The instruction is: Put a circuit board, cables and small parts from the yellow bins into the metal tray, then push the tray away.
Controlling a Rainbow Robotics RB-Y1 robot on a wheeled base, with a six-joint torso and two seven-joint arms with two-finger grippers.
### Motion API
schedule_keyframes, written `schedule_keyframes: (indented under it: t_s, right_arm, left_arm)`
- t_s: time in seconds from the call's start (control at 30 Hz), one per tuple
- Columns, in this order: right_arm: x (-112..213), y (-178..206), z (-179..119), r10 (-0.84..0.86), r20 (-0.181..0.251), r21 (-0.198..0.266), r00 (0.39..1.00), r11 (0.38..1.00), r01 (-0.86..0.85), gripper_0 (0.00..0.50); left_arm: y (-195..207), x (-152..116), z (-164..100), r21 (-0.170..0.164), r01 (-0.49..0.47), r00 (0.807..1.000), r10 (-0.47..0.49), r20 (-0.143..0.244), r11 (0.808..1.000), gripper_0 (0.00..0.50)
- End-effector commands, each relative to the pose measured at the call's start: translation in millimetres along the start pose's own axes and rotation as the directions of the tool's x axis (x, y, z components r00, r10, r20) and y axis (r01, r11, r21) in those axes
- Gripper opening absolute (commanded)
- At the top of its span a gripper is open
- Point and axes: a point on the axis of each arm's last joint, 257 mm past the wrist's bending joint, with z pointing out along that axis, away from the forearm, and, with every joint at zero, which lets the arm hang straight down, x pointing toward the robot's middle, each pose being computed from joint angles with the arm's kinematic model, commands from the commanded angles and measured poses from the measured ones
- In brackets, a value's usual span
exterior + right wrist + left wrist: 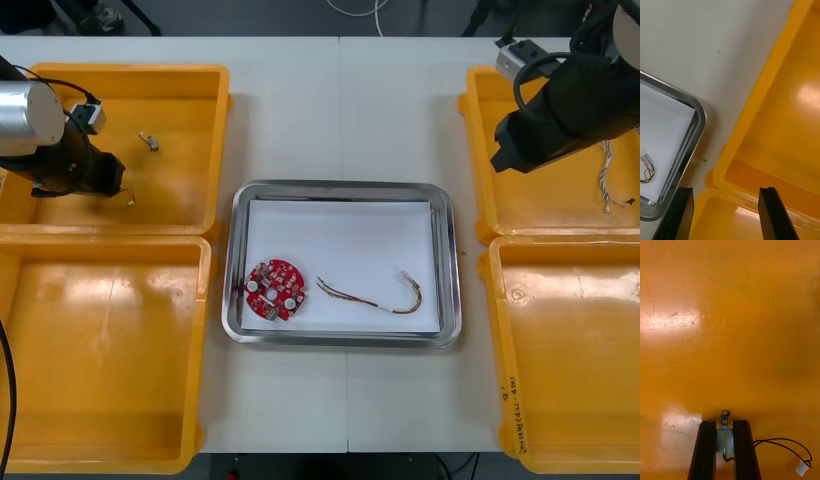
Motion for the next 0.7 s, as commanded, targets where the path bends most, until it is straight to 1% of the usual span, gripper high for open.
schedule_keyframes:
  t_s: [0.03,0.17,0.2,0.23,0.27,0.4,0.6,0.7]
  right_arm:
    - [-17,-56,-34,0.110,0.061,0.088,0.992,0.990,-0.115,0.500]
    - [-16,-78,-36,0.178,0.059,0.105,0.982,0.978,-0.183,0.500]
    - [-16,-88,-37,0.211,0.059,0.106,0.976,0.971,-0.216,0.500]
    - [-16,-90,-38,0.220,0.059,0.104,0.974,0.969,-0.225,0.500]
    - [-14,-96,-38,0.243,0.055,0.106,0.968,0.963,-0.248,0.500]
    - [-11,-113,-38,0.298,0.047,0.119,0.953,0.946,-0.302,0.500]
    - [0,-137,-34,0.366,0.012,0.170,0.930,0.916,-0.363,0.500]
    - [3,-146,-32,0.401,-0.005,0.173,0.916,0.902,-0.395,0.500]
  left_arm:
    - [0,1,-1,0.001,-0.116,0.993,0.116,0.003,0.993,0.000]
    - [3,-1,-16,0.004,-0.117,0.993,0.117,-0.008,0.993,0.000]
    - [4,-1,-26,0.002,-0.123,0.992,0.123,-0.019,0.992,0.000]
    - [5,-2,-30,0.002,-0.123,0.992,0.123,-0.020,0.992,0.000]
    - [5,-1,-37,0.005,-0.123,0.992,0.123,-0.030,0.992,0.000]
    - [3,-3,-56,0.006,-0.134,0.990,0.134,-0.042,0.991,0.000]
    - [-2,1,-85,-0.016,-0.172,0.982,0.170,-0.079,0.985,0.000]
    - [-5,2,-100,-0.029,-0.192,0.978,0.188,-0.092,0.981,0.000]
